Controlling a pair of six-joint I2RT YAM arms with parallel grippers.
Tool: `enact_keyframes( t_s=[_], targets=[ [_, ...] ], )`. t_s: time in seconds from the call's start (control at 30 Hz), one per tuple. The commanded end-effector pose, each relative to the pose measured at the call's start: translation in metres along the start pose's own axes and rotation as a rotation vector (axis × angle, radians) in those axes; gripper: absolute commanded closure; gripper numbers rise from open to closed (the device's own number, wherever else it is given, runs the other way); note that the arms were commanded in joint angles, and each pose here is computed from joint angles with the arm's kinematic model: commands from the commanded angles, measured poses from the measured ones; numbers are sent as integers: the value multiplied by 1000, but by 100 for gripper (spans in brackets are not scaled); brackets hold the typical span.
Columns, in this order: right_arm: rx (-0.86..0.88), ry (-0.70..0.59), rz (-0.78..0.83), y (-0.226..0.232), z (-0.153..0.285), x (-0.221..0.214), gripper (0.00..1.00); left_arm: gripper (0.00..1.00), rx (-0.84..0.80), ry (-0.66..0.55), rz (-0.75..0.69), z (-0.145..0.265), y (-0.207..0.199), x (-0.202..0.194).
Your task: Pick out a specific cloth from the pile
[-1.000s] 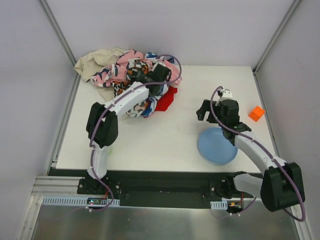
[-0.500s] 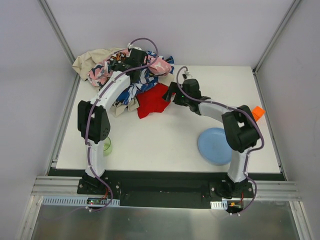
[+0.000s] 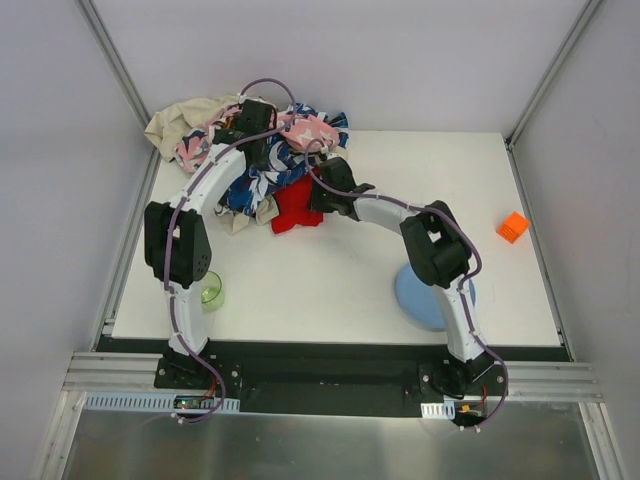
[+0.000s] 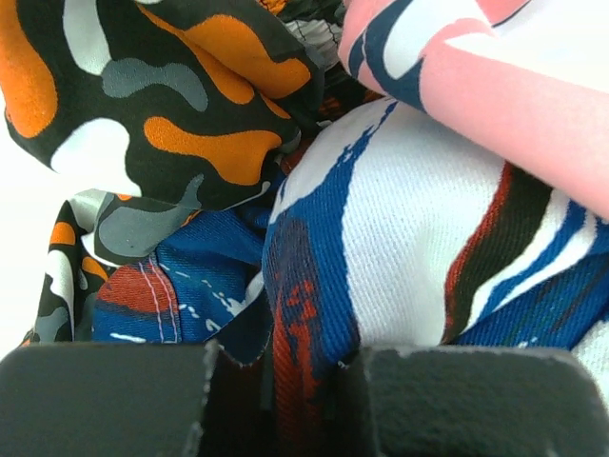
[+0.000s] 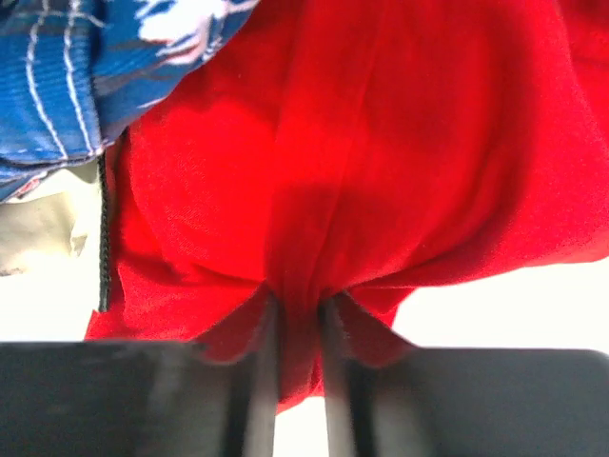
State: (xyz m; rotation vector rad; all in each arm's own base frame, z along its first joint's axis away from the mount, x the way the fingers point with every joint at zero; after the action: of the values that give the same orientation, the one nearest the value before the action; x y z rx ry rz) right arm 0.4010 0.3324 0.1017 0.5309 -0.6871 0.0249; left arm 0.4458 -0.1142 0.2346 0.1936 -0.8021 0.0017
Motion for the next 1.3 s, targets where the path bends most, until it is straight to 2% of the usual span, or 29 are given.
enact_keyframes(
  t_s=[0.0, 0.03, 0.07, 0.23, 0.3, 0.47, 0.6, 0.83, 0.87, 0.93, 1.03, 1.07, 1.1, 1.13, 1.2, 1.23, 1.27],
  targets=[
    [-44, -61, 77, 13, 22, 22, 90, 100, 19, -86, 127, 15, 24, 16],
    [-36, -112, 102, 17, 36, 31, 98, 100, 14, -78, 132, 15, 25, 13],
    [-39, -163, 127, 19, 51, 41, 99, 100, 7, -77, 140, 16, 26, 13],
    [-64, -396, 238, 27, 142, 100, 99, 100, -74, -8, 175, 18, 19, -11],
    [-69, -463, 239, 22, 175, 117, 99, 97, -90, 22, 199, 16, 16, -20],
    [-113, -663, 227, -3, 249, 164, 100, 99, -158, 125, 242, 4, 3, -48],
    [-219, -745, 212, -34, 278, 194, 99, 100, -274, 206, 276, 0, -10, -73],
    [-347, -725, 99, -103, 285, 216, 99, 100, -348, 279, 325, 4, -17, -112],
    [-350, -718, 76, -112, 282, 219, 99, 96, -362, 283, 323, 6, -18, -114],
    [-369, -689, 23, -135, 273, 221, 99, 74, -392, 276, 309, 13, -19, -113],
    [-400, -624, -47, -170, 249, 217, 99, 38, -439, 220, 284, 35, -19, -104],
    [-413, -591, -62, -180, 241, 214, 99, 30, -461, 200, 274, 44, -19, -100],
    [-421, -549, -71, -190, 231, 210, 99, 15, -490, 172, 265, 56, -19, -96],
    [-423, -515, -112, -198, 220, 205, 94, 1, -519, 141, 255, 70, -19, -91],
    [-427, -432, -155, -212, 203, 192, 74, 1, -570, 76, 222, 96, -18, -86],
    [-409, -400, -174, -217, 197, 187, 59, 1, -591, 44, 197, 109, -17, -85],
    [-393, -377, -191, -220, 193, 181, 51, 1, -607, 7, 184, 123, -15, -84]
  ],
)
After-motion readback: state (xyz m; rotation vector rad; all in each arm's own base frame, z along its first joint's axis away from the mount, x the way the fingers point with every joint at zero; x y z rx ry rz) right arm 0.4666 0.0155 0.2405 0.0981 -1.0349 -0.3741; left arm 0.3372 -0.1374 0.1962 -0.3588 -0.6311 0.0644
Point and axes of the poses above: each gripper's point midway between its finger pads, its own z axis back along the fingers, its own y axis along the line the jaws close on, x = y × z, the point moved 9 cm from there along z, back along the fingers, and after that the axes turned 5 degrees about -z, right-handed, at the moved point
